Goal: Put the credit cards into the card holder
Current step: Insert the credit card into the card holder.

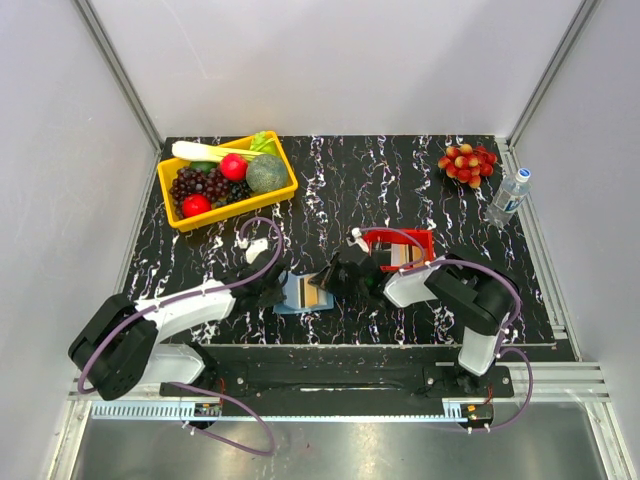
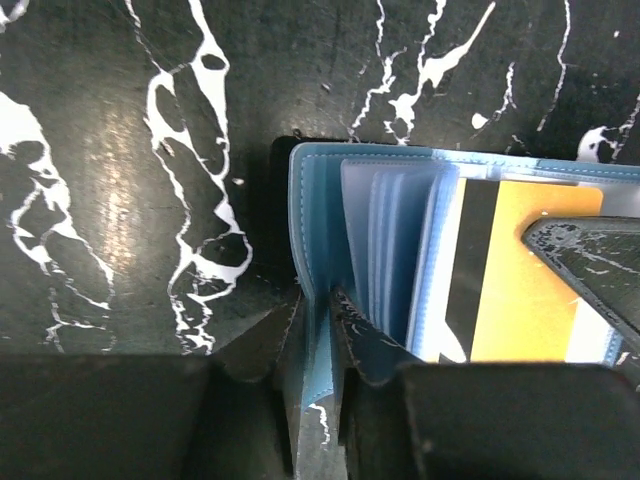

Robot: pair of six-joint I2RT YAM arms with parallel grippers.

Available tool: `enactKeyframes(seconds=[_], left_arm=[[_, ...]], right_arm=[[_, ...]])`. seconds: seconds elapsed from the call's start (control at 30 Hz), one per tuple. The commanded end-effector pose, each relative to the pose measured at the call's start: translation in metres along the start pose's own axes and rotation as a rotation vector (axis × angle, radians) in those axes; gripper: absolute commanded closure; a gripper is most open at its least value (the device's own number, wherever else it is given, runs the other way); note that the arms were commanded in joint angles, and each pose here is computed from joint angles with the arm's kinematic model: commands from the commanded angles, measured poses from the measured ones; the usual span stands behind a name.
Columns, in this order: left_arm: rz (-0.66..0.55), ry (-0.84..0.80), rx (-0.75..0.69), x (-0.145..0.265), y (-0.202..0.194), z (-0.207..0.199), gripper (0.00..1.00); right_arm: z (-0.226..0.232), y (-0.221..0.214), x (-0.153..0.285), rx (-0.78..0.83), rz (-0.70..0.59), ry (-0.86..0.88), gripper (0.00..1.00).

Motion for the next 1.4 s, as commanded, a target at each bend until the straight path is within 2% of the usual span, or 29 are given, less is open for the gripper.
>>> enactKeyframes(seconds=[0.0,0.03,0.1,0.17,0.43,0.6,0.7,0.8,1.0,1.13,1.27,1.37], left_arm=[[0.037,0.173,-0.044,-0.001,-0.015,0.043,0.68],[0.032,0.168,-0.036,0.002,-0.014,0.043,0.57],[0.006,0.157,-0.013,0.009,-0.009,0.043,0.42],[-0.016,0.139,0.002,0.016,-0.005,0.042,0.34],[-0.088,0.092,0.098,0.035,0.006,0.042,0.27],[-0.136,-0.013,0.161,0.047,0.013,0.034,0.19],[-0.152,-0.083,0.196,0.05,0.014,0.03,0.18],[-0.141,-0.17,0.208,0.048,0.01,0.023,0.09],[-0.071,-0.213,0.18,0.036,0.001,0.008,0.09],[-0.12,-0.242,0.212,0.046,0.012,0.003,0.09],[-0.234,-0.307,0.28,0.071,0.03,0.008,0.07],[-0.272,-0.327,0.249,0.08,0.035,0.009,0.03]], right_arm=[[-0.022,-0.038,-0.003,0.014,0.139,-0.119,1.0],[-0.025,-0.036,-0.002,0.016,0.133,-0.142,1.0],[-0.031,-0.033,0.0,0.023,0.116,-0.194,1.0],[-0.033,-0.032,0.001,0.03,0.112,-0.213,1.0],[-0.032,-0.03,-0.001,0.044,0.114,-0.22,1.0],[-0.031,-0.03,-0.002,0.051,0.115,-0.221,1.0],[-0.03,-0.029,-0.002,0.055,0.117,-0.218,1.0],[-0.029,-0.028,-0.003,0.062,0.117,-0.216,1.0],[-0.028,-0.027,-0.003,0.067,0.113,-0.215,1.0],[-0.028,-0.027,-0.002,0.071,0.114,-0.218,1.0],[-0.028,-0.026,-0.003,0.076,0.113,-0.221,1.0],[-0.027,-0.026,-0.003,0.075,0.115,-0.22,1.0]])
Point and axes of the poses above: each gripper's point midway between its finger pads, its own x axis back along the fingers, its own z axis along the line the jaws close on, y = z × x, the point moved 4 cm from there along x, back along the fingers, and after that the axes turned 13 degrees about x, right-handed, at the moved point
